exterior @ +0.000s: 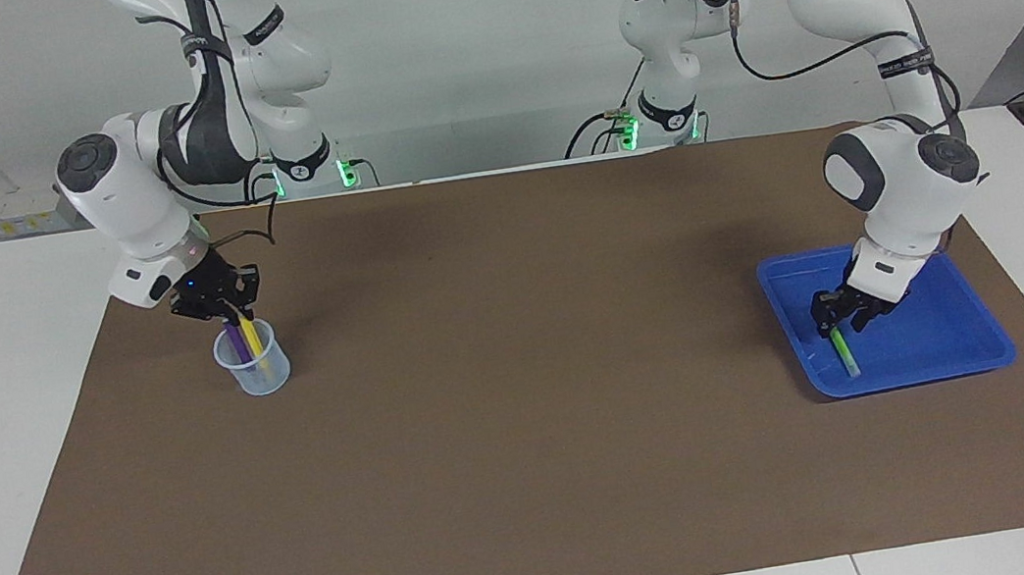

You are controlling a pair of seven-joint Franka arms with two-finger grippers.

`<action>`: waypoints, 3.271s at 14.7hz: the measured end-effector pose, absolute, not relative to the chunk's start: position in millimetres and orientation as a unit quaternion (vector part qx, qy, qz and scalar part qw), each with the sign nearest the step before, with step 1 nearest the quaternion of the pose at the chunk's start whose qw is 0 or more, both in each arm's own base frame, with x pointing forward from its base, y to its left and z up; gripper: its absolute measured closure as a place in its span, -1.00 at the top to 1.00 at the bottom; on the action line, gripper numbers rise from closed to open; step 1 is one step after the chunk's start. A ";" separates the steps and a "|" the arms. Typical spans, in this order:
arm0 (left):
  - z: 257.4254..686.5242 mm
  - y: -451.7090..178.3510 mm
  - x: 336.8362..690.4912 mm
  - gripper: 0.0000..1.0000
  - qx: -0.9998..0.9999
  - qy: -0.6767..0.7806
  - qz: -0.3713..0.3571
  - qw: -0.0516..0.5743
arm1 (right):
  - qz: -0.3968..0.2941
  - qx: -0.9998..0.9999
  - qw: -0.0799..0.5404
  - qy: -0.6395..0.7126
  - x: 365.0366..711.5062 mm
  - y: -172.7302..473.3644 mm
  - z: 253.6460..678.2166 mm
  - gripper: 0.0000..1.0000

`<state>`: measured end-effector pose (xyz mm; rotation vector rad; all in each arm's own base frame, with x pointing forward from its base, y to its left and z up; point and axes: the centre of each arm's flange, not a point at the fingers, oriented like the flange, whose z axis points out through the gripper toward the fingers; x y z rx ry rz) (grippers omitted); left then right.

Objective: Right arm passes pens to left for tray arrangement
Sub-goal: 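Release the green pen while the right gripper grasps the yellow pen, then carry the yellow pen toward the left gripper while the left gripper approaches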

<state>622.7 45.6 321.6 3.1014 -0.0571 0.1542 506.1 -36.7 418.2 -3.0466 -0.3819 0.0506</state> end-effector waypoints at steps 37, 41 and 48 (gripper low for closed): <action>553.7 -83.5 512.5 0.60 0.995 0.091 -0.045 0.021 | 0.035 -0.965 0.244 0.089 483.6 261.1 566.5 -0.63; 553.5 -111.9 505.5 0.60 0.985 0.165 -0.051 0.012 | 0.036 -0.956 0.263 0.123 468.5 297.7 570.8 -0.63; 560.1 -141.4 495.4 0.60 0.930 0.346 -0.100 0.074 | 0.036 -0.951 0.271 0.146 457.7 317.5 554.3 -0.63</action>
